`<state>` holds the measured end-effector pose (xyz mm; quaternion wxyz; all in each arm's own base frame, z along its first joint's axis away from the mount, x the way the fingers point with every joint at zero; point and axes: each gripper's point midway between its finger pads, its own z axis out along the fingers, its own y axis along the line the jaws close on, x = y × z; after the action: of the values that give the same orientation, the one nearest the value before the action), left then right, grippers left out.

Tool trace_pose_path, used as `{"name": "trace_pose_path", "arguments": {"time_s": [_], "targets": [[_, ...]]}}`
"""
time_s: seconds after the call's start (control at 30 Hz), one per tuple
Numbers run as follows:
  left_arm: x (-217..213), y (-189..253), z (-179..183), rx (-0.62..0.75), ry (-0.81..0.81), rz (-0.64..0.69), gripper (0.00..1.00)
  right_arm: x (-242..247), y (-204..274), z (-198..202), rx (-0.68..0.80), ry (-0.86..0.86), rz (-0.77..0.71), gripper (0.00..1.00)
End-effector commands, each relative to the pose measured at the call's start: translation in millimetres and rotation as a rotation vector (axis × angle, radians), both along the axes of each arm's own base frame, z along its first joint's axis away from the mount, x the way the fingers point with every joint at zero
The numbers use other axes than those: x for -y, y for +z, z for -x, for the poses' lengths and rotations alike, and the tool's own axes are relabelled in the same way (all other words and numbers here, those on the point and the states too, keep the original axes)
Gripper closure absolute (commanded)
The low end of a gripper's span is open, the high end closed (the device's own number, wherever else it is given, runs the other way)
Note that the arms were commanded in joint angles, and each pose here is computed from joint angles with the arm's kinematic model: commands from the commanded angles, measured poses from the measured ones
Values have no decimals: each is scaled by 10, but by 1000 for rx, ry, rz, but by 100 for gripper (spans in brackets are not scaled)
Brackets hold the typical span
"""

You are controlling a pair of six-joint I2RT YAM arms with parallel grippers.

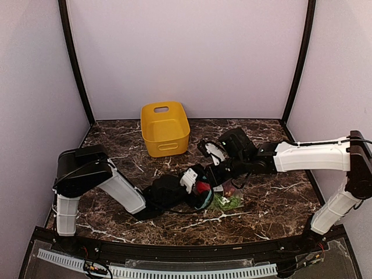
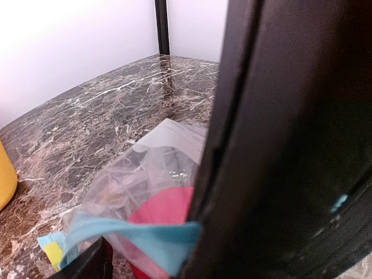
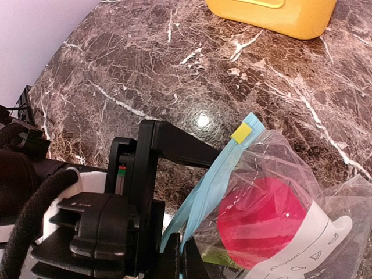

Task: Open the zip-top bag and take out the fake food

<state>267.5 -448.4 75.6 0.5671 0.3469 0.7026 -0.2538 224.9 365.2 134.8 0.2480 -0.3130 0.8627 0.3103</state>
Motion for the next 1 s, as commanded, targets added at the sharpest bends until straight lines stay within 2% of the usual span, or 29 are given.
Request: {"name": "trace_pose_path", "arguments": {"time_s": [0.0, 0.1, 0.5, 0.77, 0.93, 0.97], "targets": [[23, -185, -31, -54, 23, -34, 15, -126, 137, 12, 22, 21, -52, 100], [50, -195, -41, -61, 23, -31, 16, -118, 134, 19, 22, 22, -52, 100], [86, -193, -38, -92, 19, -24, 49, -63, 109, 38, 24, 13, -41, 100], [75, 57, 93, -75, -53, 9, 60, -15, 53, 1, 33, -1, -16, 100], [1, 297, 136, -63, -57, 27, 62, 14, 48, -3, 34, -7, -13, 100], [-10, 318, 136, -67, -54, 23, 59, 15, 52, -9, 35, -8, -14, 100]]}}
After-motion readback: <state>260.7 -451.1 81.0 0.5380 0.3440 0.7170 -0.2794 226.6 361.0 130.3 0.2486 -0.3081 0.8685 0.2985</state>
